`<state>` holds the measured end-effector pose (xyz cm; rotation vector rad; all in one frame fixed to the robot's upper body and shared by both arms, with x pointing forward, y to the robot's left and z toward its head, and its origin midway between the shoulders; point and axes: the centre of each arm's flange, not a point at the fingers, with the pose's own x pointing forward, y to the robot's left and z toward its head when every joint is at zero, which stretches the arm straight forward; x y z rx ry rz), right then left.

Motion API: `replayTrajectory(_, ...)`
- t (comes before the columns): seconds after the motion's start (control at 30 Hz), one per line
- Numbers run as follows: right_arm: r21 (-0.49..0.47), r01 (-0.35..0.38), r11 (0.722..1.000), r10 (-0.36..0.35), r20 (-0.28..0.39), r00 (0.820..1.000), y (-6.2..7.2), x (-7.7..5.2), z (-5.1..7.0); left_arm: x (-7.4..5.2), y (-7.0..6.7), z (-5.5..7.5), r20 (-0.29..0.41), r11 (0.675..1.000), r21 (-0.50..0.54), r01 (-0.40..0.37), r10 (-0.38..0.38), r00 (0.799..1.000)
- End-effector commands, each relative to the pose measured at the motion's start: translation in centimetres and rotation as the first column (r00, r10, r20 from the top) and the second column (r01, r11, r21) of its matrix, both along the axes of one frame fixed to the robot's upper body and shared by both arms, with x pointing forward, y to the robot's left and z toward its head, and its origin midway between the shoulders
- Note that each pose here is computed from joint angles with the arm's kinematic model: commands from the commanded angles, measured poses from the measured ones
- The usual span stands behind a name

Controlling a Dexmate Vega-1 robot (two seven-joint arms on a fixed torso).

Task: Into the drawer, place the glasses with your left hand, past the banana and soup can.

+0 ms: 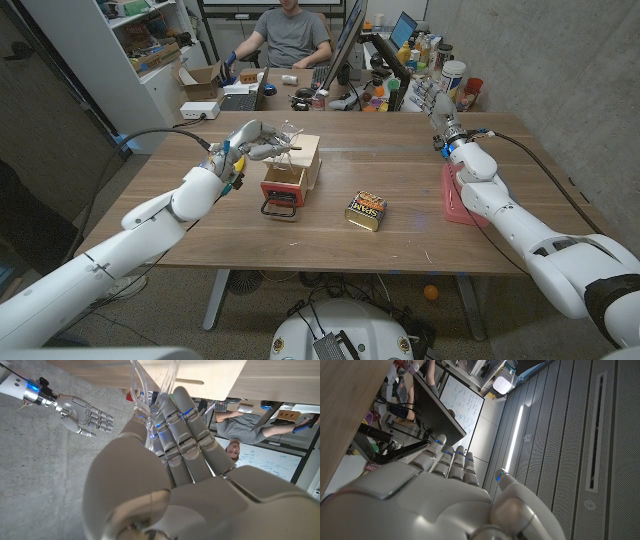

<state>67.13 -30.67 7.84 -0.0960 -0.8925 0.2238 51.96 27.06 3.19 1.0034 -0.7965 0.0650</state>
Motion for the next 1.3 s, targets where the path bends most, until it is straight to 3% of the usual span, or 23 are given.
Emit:
replayTrajectory(0.03,0.007,-0.002,1.0,0.002,0.007,1.0,-0.5,-0.1,0.2,-0.6,0.5,-0.8,0.067,0.995,0.02,-0.096,0.095,0.993)
replayTrajectory(0.27,0.005,-0.005,1.0,0.005,0.01,1.0,-0.5,-0.1,0.2,0.1,0.9,-1.5,0.104,0.992,0.013,-0.122,0.12,0.987)
replayTrajectory(0.63,0.001,0.001,1.0,-0.001,0.011,1.0,-0.3,0.0,0.3,2.1,0.8,-2.8,0.077,0.996,-0.001,-0.084,0.084,0.993)
replayTrajectory(0.93,0.009,0.002,1.0,-0.002,0.01,1.0,-0.3,0.1,0.3,3.2,0.5,-3.5,0.138,0.998,-0.018,-0.063,0.065,0.988)
replayTrajectory(1.3,0.007,0.008,1.0,-0.008,0.013,1.0,-0.5,0.2,0.4,4.6,-0.1,-4.0,0.109,0.999,-0.017,-0.037,0.038,0.993)
